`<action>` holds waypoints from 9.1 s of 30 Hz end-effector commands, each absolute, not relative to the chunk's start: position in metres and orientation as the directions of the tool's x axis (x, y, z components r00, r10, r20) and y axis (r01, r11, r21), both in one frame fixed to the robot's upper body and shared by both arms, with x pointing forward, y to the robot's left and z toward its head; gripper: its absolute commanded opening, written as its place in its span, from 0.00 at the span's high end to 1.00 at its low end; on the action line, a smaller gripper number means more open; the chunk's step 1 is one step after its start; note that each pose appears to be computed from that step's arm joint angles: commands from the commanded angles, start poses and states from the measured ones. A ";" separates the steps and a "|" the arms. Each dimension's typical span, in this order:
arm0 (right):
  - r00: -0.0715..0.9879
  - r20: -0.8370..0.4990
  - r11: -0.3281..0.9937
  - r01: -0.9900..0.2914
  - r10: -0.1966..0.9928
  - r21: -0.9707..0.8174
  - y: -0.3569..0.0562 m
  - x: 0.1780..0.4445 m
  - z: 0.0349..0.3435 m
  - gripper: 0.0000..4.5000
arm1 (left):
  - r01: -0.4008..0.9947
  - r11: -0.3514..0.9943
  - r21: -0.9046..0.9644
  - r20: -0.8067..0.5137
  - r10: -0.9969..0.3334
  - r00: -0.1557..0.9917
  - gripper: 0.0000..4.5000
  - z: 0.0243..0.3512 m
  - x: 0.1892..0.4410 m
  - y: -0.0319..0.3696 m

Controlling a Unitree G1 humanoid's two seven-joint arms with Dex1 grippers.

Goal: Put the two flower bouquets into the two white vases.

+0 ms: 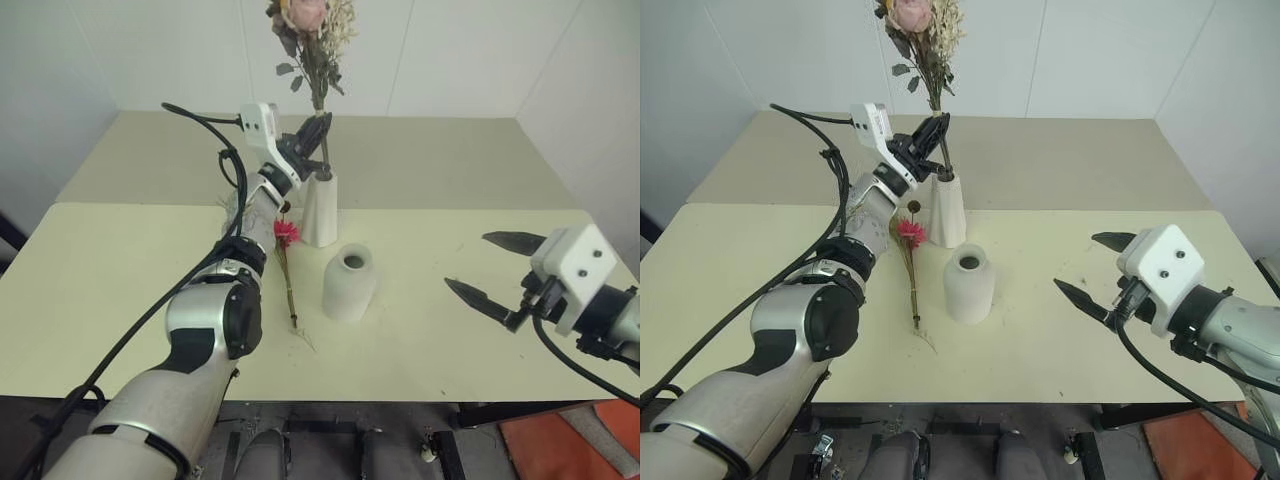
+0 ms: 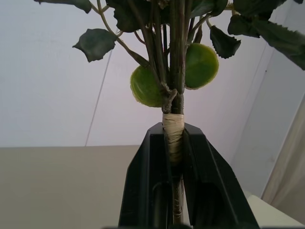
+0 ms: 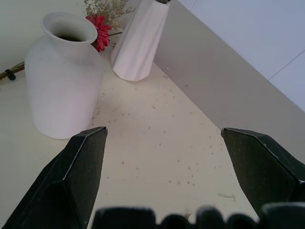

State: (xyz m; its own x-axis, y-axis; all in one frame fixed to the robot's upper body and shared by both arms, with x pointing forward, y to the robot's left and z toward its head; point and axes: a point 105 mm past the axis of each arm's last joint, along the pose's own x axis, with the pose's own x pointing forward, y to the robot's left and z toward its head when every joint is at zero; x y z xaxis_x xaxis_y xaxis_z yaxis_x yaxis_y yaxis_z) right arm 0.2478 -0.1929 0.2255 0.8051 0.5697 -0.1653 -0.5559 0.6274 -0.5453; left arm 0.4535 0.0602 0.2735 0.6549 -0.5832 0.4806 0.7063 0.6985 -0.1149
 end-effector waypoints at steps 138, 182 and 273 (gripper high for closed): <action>0.767 -0.200 0.538 -0.586 0.610 -0.606 -0.201 0.252 0.242 0.00 | -0.034 0.885 -0.464 0.257 0.171 0.951 0.99 0.235 0.386 0.220; 0.865 -0.202 0.668 -0.487 0.460 -0.563 -0.231 0.204 0.238 0.00 | 0.990 -0.138 0.033 0.391 -0.910 -0.140 0.99 0.272 0.342 0.018; 0.520 -0.462 0.386 -0.850 0.718 -0.357 -0.252 0.251 0.231 0.00 | 0.772 0.505 0.387 -0.206 -0.768 0.606 0.00 0.269 0.254 0.223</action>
State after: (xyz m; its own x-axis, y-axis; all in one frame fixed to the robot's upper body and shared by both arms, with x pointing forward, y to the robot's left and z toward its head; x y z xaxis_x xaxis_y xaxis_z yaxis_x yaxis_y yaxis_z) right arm 0.2507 -0.2513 0.2182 0.5145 0.7201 -0.4656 -0.8570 0.4131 -0.3080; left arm 0.2597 0.2212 0.2591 0.5928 -0.7730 -0.2259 0.7874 0.4974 0.3643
